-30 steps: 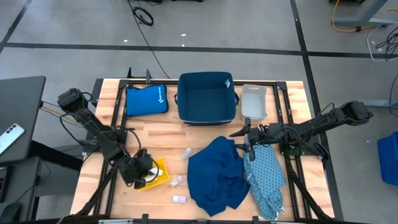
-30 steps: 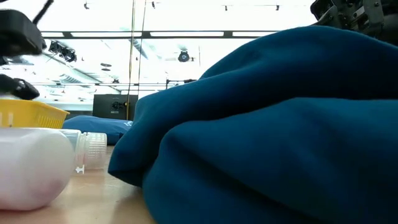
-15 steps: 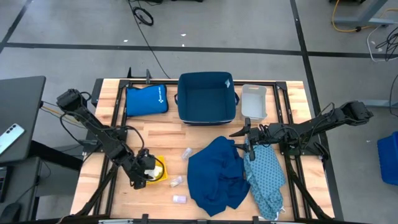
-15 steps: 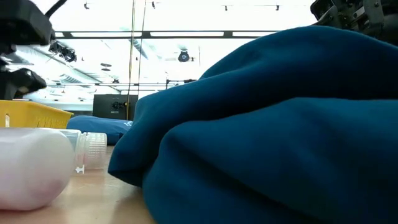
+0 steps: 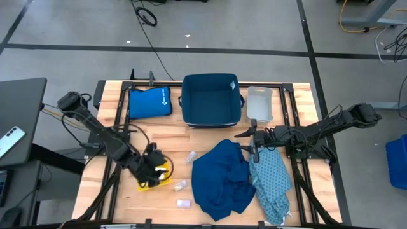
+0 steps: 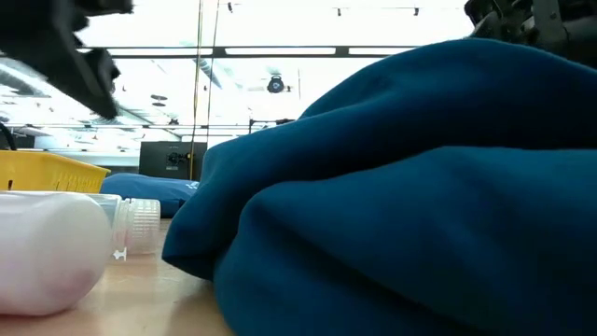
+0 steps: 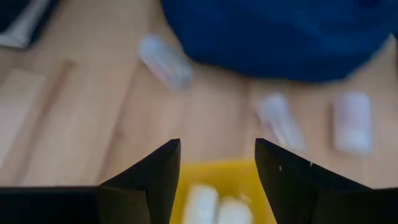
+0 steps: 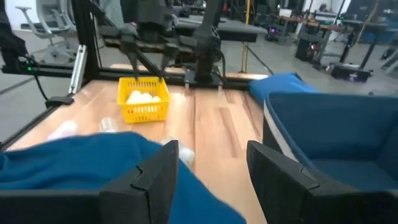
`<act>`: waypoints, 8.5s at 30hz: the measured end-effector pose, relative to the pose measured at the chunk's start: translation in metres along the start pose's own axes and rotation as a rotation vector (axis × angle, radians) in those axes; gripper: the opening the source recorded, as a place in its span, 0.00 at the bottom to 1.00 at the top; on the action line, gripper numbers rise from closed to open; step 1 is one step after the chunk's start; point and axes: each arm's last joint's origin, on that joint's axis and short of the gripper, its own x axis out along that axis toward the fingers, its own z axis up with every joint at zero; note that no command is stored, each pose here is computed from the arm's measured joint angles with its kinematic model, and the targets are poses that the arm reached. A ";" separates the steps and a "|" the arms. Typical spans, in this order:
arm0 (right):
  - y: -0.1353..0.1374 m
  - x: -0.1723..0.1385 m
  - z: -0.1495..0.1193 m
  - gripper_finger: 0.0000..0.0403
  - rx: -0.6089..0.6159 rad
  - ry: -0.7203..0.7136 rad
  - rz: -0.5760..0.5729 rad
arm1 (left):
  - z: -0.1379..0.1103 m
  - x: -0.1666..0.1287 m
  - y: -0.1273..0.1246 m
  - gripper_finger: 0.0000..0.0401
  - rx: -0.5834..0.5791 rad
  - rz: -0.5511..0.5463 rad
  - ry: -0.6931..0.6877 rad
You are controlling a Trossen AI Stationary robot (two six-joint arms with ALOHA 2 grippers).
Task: Pick & Place Medicine items
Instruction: Put the top right transparent pill bottle into the white bin
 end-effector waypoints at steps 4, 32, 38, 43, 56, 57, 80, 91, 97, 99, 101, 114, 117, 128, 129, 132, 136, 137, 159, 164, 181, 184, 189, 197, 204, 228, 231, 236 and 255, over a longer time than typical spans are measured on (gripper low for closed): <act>0.006 0.002 0.012 0.49 -0.043 -0.001 0.035 | 0.013 0.010 0.007 0.52 -0.005 0.018 -0.041; 0.027 0.002 0.028 0.49 -0.112 0.123 0.020 | 0.044 0.104 0.057 0.54 -0.192 -0.050 0.068; 0.027 0.001 0.027 0.49 -0.121 0.134 0.021 | 0.043 0.113 0.055 0.58 -0.197 -0.072 0.066; 0.027 0.001 0.027 0.49 -0.126 0.140 0.022 | 0.051 0.119 0.055 0.61 -0.187 -0.059 0.070; 0.027 0.001 0.025 0.49 -0.123 0.153 0.023 | 0.047 0.148 0.057 0.60 -0.142 -0.030 0.219; 0.026 0.001 0.025 0.49 -0.123 0.152 0.022 | 0.047 0.148 0.057 0.59 -0.137 -0.027 0.223; 0.026 0.001 0.026 0.49 -0.108 0.153 -0.006 | 0.042 0.145 0.054 0.39 0.042 0.163 0.156; 0.025 0.001 0.025 0.49 -0.093 0.158 -0.017 | 0.054 0.120 0.051 0.39 0.062 0.292 0.031; 0.022 0.002 0.024 0.49 -0.091 0.163 -0.036 | 0.070 0.101 0.052 0.39 0.084 0.311 -0.078; 0.019 0.004 0.024 0.49 -0.087 0.165 -0.047 | 0.078 0.097 0.050 0.39 0.092 0.291 -0.136; 0.016 0.007 0.022 0.49 -0.074 0.173 -0.057 | 0.083 0.095 0.049 0.39 0.106 0.272 -0.182; -0.001 0.046 0.006 0.62 0.000 0.222 -0.044 | 0.105 0.093 0.046 0.39 0.185 0.148 -0.342; 0.001 0.056 0.018 0.62 -0.018 0.197 -0.010 | 0.107 0.093 0.048 0.39 0.193 0.138 -0.354; 0.000 0.098 0.036 0.62 -0.037 0.309 0.010 | 0.110 0.094 0.052 0.39 0.200 0.117 -0.351; -0.001 0.101 0.037 0.62 -0.043 0.315 0.003 | 0.109 0.094 0.052 0.39 0.202 0.116 -0.347; -0.001 0.108 0.043 0.62 -0.064 0.310 0.000 | 0.111 0.093 0.052 0.39 0.204 0.108 -0.364; -0.001 0.110 0.049 0.62 -0.082 0.303 0.003 | 0.111 0.094 0.052 0.39 0.208 0.110 -0.359; -0.002 0.110 0.049 0.62 -0.083 0.300 0.006 | 0.111 0.094 0.052 0.39 0.208 0.110 -0.361; -0.006 0.112 0.045 0.47 -0.081 0.325 0.034 | 0.112 0.093 0.051 0.39 0.213 0.098 -0.370; -0.006 0.112 0.045 0.38 -0.086 0.324 0.036 | 0.112 0.093 0.051 0.39 0.216 0.099 -0.369; -0.006 0.112 0.045 0.35 -0.099 0.325 0.035 | 0.111 0.094 0.050 0.39 0.230 0.090 -0.367; -0.006 0.112 0.045 0.35 -0.100 0.326 0.038 | 0.111 0.094 0.051 0.51 0.235 0.088 -0.358; -0.006 0.112 0.045 0.35 -0.103 0.328 0.040 | 0.109 0.095 0.051 0.74 0.241 0.091 -0.339; -0.005 0.112 0.044 0.35 -0.107 0.330 0.053 | 0.108 0.095 0.051 0.75 0.242 0.092 -0.336; -0.005 0.111 0.042 0.35 -0.108 0.360 0.057 | 0.102 0.095 0.047 0.74 0.263 0.087 -0.290; -0.039 0.018 0.077 0.35 -0.098 0.556 -0.448 | 0.084 0.090 0.030 0.74 0.296 0.155 -0.213; -0.049 0.003 0.075 0.35 -0.068 0.619 -0.544 | 0.084 0.090 0.030 0.74 0.293 0.155 -0.210; -0.069 -0.008 0.066 0.35 -0.016 0.724 -0.652 | 0.083 0.091 0.031 0.74 0.291 0.156 -0.205; -0.131 -0.039 0.040 0.35 0.216 0.993 -0.770 | 0.066 0.087 0.024 0.74 0.282 0.198 -0.104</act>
